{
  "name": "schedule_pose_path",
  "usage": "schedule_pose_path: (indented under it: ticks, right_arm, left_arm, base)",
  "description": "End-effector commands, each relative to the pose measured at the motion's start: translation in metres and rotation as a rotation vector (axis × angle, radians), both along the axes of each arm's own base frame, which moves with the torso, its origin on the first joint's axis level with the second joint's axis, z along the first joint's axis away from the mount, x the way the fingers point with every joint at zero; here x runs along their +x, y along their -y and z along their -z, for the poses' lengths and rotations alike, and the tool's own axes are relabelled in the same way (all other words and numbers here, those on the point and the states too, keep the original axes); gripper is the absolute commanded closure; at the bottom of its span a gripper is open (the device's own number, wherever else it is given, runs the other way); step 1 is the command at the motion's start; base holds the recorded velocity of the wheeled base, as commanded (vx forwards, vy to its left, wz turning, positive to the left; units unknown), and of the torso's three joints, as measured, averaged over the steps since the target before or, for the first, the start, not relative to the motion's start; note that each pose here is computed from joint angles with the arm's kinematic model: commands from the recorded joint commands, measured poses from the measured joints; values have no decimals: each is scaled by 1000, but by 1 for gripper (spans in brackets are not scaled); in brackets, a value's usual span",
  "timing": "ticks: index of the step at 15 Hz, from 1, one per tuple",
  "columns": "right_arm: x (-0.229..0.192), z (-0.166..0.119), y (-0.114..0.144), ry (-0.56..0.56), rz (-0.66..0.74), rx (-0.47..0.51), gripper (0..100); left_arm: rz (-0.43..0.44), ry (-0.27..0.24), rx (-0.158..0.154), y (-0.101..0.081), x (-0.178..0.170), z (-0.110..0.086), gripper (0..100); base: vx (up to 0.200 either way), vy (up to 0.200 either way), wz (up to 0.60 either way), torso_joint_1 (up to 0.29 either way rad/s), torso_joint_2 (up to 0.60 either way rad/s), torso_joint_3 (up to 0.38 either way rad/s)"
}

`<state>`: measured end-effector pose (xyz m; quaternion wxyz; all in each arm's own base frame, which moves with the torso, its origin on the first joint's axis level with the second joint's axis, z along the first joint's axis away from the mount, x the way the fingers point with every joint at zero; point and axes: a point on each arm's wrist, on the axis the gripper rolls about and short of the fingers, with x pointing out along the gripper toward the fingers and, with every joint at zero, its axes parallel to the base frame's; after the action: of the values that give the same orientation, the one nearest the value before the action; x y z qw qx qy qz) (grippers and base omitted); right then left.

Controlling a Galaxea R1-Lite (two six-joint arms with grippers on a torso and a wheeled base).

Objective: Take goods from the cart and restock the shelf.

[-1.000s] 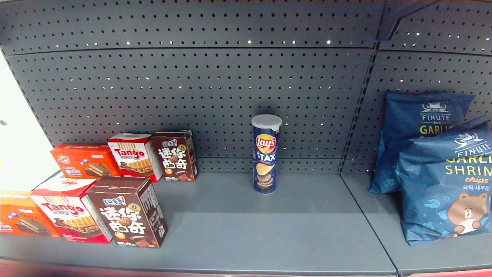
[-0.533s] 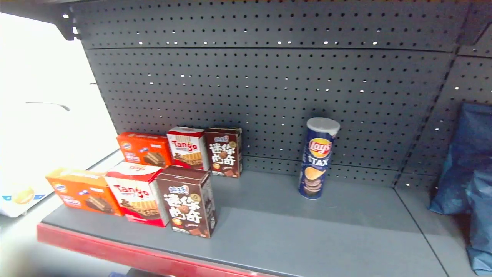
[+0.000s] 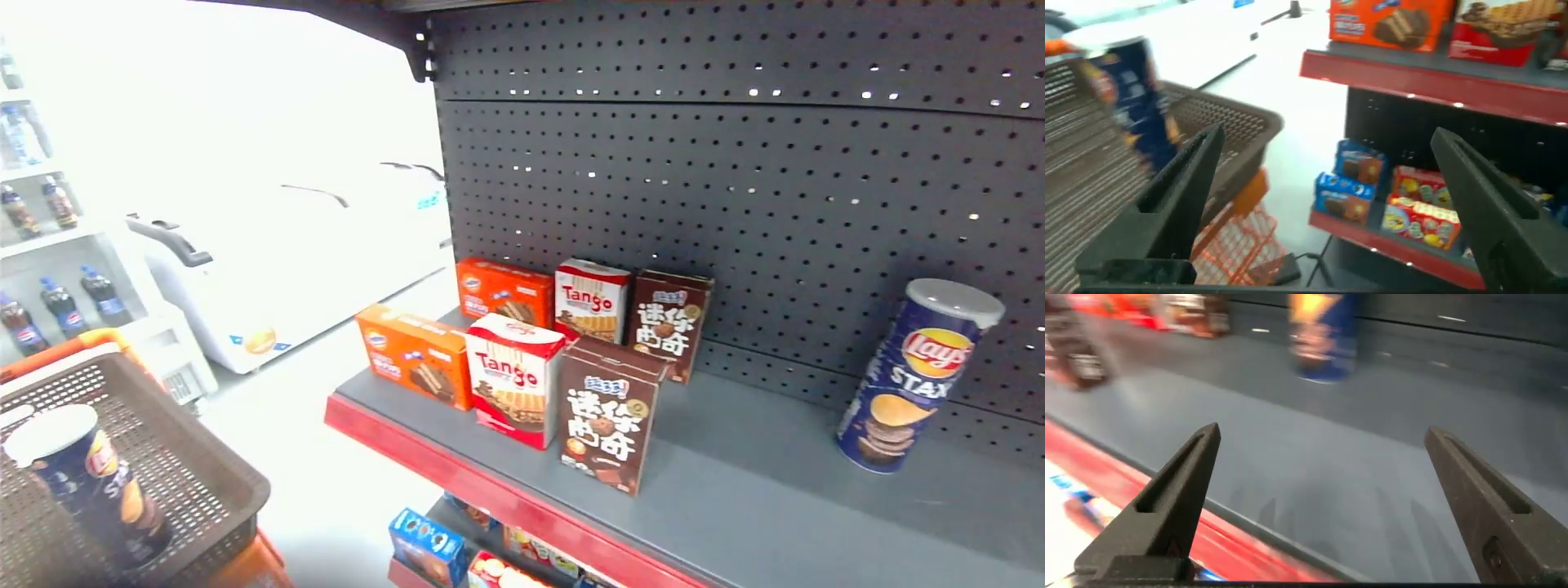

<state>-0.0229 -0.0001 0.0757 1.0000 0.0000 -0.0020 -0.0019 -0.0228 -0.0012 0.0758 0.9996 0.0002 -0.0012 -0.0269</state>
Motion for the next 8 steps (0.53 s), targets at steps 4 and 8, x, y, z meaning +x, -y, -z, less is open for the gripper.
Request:
schedule_pose_path:
  ticks: [4, 8]
  right_arm:
    - [0, 0, 0, -1, 1, 2, 0]
    - [0, 0, 0, -1, 2, 3, 0]
  left_arm:
    - [3, 1, 4, 0, 0, 0, 0]
    - [4, 1, 4, 0, 0, 0, 0]
  base:
    - [0, 0, 600, 1, 1, 4]
    - [0, 0, 450, 2, 3, 1]
